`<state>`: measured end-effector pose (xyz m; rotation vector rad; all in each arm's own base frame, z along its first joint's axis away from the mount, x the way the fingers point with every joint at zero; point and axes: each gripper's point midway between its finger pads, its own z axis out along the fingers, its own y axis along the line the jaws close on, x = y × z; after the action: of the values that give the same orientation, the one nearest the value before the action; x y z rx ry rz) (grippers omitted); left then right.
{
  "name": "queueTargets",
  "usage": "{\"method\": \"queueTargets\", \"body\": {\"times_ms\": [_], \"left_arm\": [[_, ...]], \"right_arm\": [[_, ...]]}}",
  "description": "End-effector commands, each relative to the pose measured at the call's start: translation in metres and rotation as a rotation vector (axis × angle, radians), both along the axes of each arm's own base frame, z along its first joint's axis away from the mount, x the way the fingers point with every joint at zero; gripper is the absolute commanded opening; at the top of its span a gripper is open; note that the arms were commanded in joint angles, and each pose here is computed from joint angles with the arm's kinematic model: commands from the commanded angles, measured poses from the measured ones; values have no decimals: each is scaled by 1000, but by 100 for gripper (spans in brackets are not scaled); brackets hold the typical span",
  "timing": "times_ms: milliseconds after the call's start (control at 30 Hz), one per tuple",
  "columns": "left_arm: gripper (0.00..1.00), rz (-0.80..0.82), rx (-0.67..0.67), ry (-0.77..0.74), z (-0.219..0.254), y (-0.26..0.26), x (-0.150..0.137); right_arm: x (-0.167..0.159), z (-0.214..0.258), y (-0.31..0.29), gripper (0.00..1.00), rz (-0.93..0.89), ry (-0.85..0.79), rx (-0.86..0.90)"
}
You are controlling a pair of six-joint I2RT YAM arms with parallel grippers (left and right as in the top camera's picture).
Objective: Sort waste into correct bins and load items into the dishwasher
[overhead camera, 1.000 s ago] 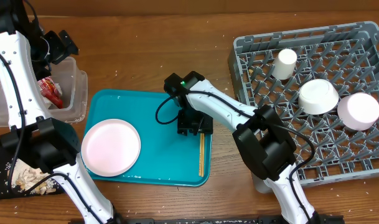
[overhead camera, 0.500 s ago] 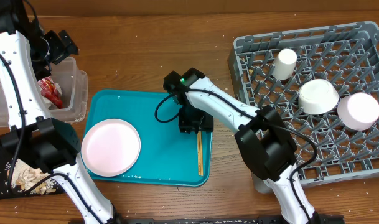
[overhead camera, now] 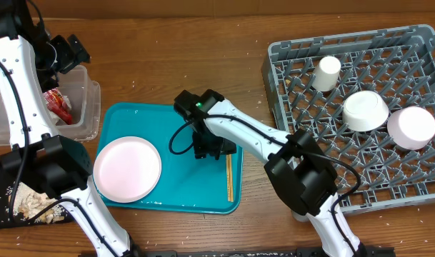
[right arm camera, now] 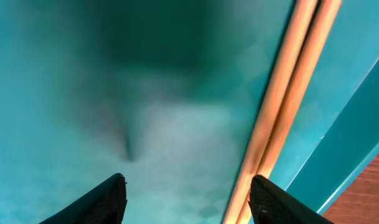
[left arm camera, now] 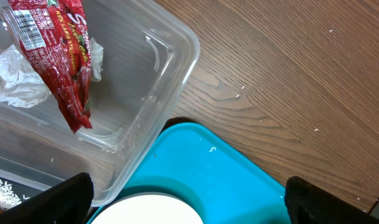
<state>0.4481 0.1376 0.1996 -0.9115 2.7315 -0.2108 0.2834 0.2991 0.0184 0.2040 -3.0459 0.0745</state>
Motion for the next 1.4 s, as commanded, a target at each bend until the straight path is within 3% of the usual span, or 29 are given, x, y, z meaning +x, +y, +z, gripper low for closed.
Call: {"method": "queueTargets", "body": {"times_ms": [0,700,733,767,833,900,1100,1233,1367], "left_arm": [[100,-19,21,-20,8,-1,2],[100,-19,21,-20,8,-1,2],[100,-19,21,-20,8,-1,2],[100,-19,21,-20,8,-1,2],[100,-19,21,-20,8,-1,2],[100,-19,21,-20,8,-1,2],[100,-19,21,-20,8,-1,2],[100,-19,21,-20,8,-1,2],[100,-19,21,-20,8,-1,2]], "right_arm": [[6,9,-7,66,-6,-33,-1],[-2,-13,-5,66,11,-6,33],[-2,-13,-5,62,13,-6,33],[-2,-13,-5,52,13,-6,32],[-3,-12,-6,22,12,-1,28],[0,-5,-8,5,3,4,23],[22,47,-20,4,-54,-18,43],[56,126,-45,4,-13,-125,133],[82,178,-84,4,34,-233,168]]}}
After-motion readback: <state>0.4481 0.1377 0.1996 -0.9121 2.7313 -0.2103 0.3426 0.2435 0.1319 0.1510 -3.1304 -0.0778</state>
